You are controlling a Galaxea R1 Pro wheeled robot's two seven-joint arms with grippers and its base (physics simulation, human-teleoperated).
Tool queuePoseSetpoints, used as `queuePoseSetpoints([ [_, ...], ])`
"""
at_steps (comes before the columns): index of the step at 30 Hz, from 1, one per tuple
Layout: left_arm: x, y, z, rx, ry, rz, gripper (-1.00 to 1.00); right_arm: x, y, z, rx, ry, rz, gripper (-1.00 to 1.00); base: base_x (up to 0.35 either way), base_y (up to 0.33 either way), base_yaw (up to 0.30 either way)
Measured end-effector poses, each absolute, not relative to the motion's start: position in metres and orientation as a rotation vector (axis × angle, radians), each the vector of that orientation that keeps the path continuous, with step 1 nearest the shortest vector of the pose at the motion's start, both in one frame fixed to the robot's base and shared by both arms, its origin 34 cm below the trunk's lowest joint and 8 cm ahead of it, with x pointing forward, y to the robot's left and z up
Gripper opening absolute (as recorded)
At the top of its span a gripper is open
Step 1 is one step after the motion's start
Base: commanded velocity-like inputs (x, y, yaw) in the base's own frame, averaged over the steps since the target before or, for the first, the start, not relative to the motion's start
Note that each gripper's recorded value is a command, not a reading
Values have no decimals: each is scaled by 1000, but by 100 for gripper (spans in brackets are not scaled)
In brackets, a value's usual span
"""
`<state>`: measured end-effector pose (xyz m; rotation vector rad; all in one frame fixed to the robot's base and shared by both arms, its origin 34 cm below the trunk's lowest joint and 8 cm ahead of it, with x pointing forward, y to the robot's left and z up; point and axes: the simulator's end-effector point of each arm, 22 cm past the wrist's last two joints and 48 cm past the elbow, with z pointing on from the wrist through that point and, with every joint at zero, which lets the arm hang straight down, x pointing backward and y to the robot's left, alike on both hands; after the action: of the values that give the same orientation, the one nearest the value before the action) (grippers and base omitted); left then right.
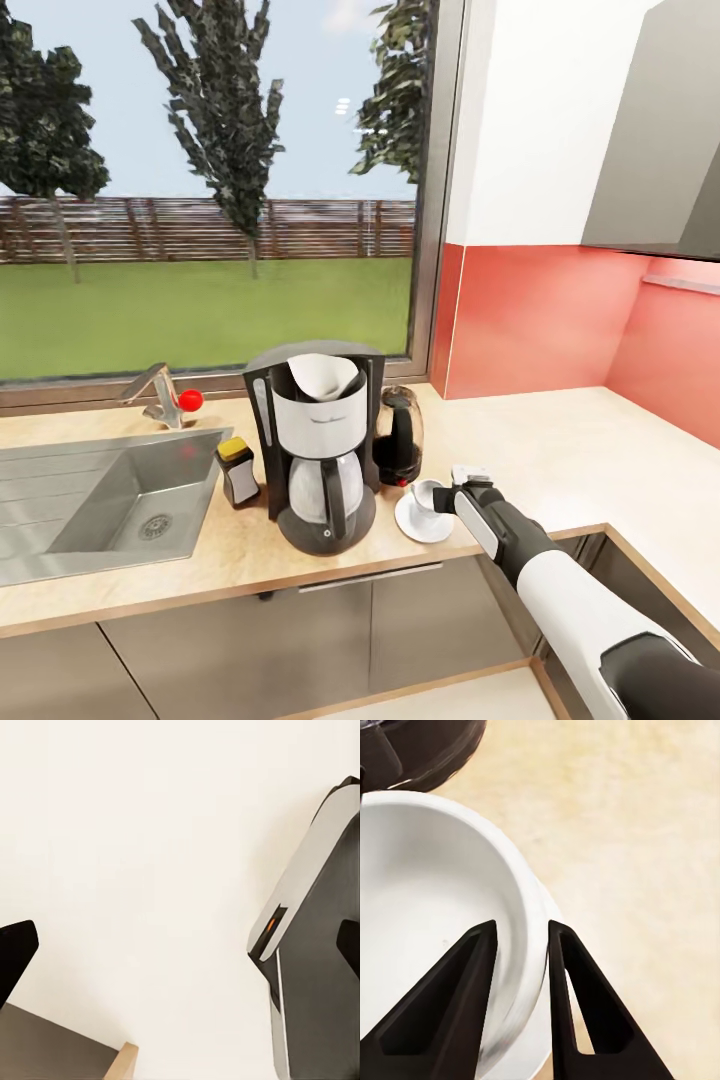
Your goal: Set up a coffee station on the kitchen countertop: keep the coffee maker on the countertop, move the bottle of coffee from the kitchen shelf to the counter next to the coffee maker, place a paper coffee filter on top of the coffee maker, put the saucer next to the coffee maker with the coffee cup on the saucer, and place the electric kettle next to the coffee maker.
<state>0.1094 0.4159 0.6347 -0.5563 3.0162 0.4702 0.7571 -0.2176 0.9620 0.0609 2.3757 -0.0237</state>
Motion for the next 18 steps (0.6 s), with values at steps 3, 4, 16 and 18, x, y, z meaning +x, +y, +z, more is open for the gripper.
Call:
queuePoseSetpoints([
  [3,109,416,635,-556,3016,470,100,757,-218,962,61,2376,-24,-100,0,0,0],
  [4,109,416,635,-556,3016,470,100,757,-218,962,61,2376,-24,-100,0,0,0],
  [16,105,414,635,-558,3025,471,100,750,-221,947,69,2408,-32,100,0,0,0],
  [18,105,415,635,-558,3025,472,100,750,-221,948,69,2407,-32,100,0,0,0],
])
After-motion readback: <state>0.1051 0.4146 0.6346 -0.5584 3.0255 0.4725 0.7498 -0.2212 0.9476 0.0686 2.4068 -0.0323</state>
